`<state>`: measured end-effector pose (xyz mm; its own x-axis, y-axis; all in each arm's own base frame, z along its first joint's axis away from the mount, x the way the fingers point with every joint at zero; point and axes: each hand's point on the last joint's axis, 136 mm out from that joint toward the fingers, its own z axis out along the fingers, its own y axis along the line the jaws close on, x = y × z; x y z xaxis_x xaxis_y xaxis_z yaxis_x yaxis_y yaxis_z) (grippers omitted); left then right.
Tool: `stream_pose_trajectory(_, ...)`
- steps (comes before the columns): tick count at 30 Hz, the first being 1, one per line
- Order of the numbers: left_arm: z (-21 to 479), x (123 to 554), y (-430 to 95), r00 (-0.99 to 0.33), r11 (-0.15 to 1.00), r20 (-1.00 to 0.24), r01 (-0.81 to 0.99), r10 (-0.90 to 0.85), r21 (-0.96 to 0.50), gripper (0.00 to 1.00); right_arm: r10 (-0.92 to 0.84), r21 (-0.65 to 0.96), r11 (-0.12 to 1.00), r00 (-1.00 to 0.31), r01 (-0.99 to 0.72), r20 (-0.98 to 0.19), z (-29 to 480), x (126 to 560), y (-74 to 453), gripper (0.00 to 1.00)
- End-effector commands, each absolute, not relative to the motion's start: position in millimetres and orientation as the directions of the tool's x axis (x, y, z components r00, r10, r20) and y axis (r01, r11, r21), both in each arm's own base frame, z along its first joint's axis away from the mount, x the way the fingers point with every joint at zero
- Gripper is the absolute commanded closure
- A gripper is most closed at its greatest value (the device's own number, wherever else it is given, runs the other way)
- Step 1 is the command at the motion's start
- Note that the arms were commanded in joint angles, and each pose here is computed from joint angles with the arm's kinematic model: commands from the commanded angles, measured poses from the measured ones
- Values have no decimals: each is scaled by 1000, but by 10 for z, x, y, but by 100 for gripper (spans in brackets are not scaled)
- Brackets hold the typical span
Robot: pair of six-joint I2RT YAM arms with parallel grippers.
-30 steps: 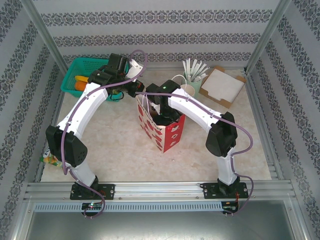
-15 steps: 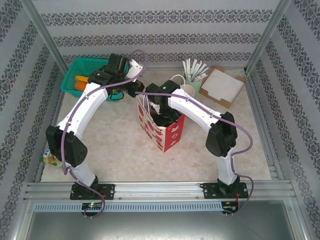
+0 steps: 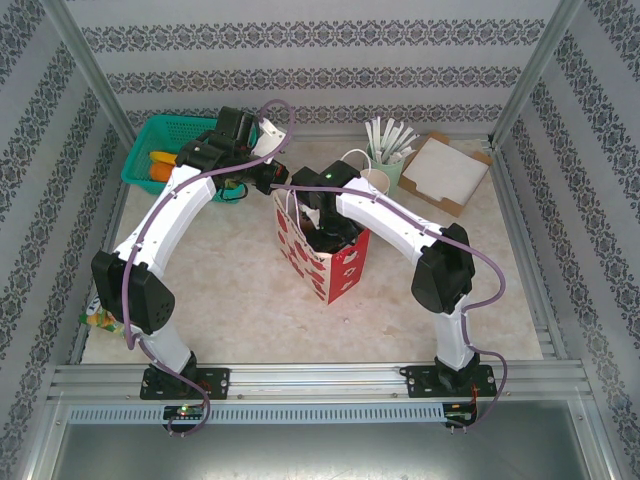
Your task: Pack the takeout coffee
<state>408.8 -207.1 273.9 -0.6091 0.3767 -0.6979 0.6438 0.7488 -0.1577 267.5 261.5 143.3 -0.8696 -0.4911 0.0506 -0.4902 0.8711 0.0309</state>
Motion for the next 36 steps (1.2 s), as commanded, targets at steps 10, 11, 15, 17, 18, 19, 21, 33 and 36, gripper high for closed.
stream_pose_trajectory(10, 2897, 4088, -2019, -585, 759, -727, 636, 360, -136, 100, -436, -17, 897, -892, -441, 122, 1370, 2629, 2448, 39)
stream_pose_trajectory(11, 2900, 4090, -2022, -584, 759, -728, 637, 360, -136, 100, -437, -18, 897, -891, -442, 122, 1364, 2631, 2448, 39)
stream_pose_trajectory(15, 2899, 4091, -2025, -584, 758, -727, 638, 360, -138, 100, -438, -20, 896, -892, -443, 114, 1330, 2658, 2462, 39)
stream_pose_trajectory(17, 2891, 4091, -2030, -586, 757, -725, 638, 361, -139, 100, -438, -15, 897, -892, -442, 115, 1309, 2664, 2475, 39)
stream_pose_trajectory(18, 2891, 4087, -2027, -587, 758, -725, 638, 361, -139, 100, -435, -18, 898, -893, -440, 117, 1296, 2671, 2471, 39)
stream_pose_trajectory(19, 2897, 4088, -2025, -587, 758, -725, 637, 360, -139, 100, -435, -20, 898, -893, -440, 119, 1282, 2671, 2472, 39)
stream_pose_trajectory(21, 2892, 4086, -2031, -587, 756, -724, 639, 361, -140, 100, -434, -16, 899, -893, -439, 119, 1266, 2675, 2483, 39)
stream_pose_trajectory(33, 2877, 4082, -2039, -592, 753, -719, 641, 364, -146, 100, -422, 2, 906, -902, -424, 90, 1261, 2721, 2540, 39)
stream_pose_trajectory(36, 2876, 4080, -2033, -593, 754, -718, 640, 364, -147, 100, -421, 1, 906, -903, -422, 89, 1257, 2730, 2538, 39)
